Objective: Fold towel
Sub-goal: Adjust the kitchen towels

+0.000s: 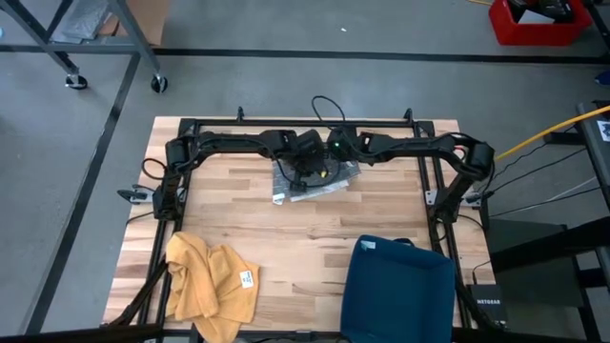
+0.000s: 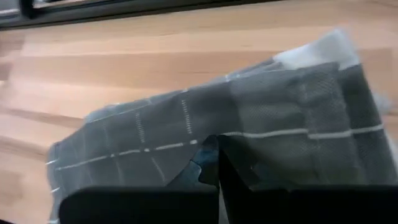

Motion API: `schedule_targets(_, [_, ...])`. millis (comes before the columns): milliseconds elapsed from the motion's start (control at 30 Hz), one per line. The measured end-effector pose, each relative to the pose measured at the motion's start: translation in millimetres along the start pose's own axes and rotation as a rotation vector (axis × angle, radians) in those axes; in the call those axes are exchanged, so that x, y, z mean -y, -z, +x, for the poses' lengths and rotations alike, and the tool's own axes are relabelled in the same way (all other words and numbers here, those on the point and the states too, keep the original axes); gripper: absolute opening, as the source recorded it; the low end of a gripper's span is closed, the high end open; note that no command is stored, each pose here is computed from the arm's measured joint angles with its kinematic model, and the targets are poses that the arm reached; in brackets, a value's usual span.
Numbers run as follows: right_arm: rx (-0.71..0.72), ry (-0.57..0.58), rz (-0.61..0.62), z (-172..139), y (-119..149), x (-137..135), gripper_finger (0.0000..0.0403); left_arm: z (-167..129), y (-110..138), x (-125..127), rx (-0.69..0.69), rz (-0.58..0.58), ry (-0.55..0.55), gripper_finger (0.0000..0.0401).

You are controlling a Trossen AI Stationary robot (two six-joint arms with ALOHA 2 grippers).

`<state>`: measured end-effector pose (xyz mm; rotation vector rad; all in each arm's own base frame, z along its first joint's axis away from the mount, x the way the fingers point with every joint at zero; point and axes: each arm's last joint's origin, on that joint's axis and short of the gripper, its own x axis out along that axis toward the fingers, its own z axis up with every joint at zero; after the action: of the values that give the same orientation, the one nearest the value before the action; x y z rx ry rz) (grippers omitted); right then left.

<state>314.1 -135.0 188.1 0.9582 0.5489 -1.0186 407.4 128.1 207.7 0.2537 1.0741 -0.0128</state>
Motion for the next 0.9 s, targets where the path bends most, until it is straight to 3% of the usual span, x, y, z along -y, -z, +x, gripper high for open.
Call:
schedule_targets(533, [0.006, 0.076, 0.068, 18.6, -16.2, 19.0, 0.0005, 34.0, 38.0, 39.2, -0.11, 0.061, 0.074, 0.0])
schedule_targets(900, [-0.077, 0.238, 0.063, 19.1, -11.2, 37.3, 0.0005, 42.1, 51.4, 46.2, -0.133, 0.049, 0.091, 0.0])
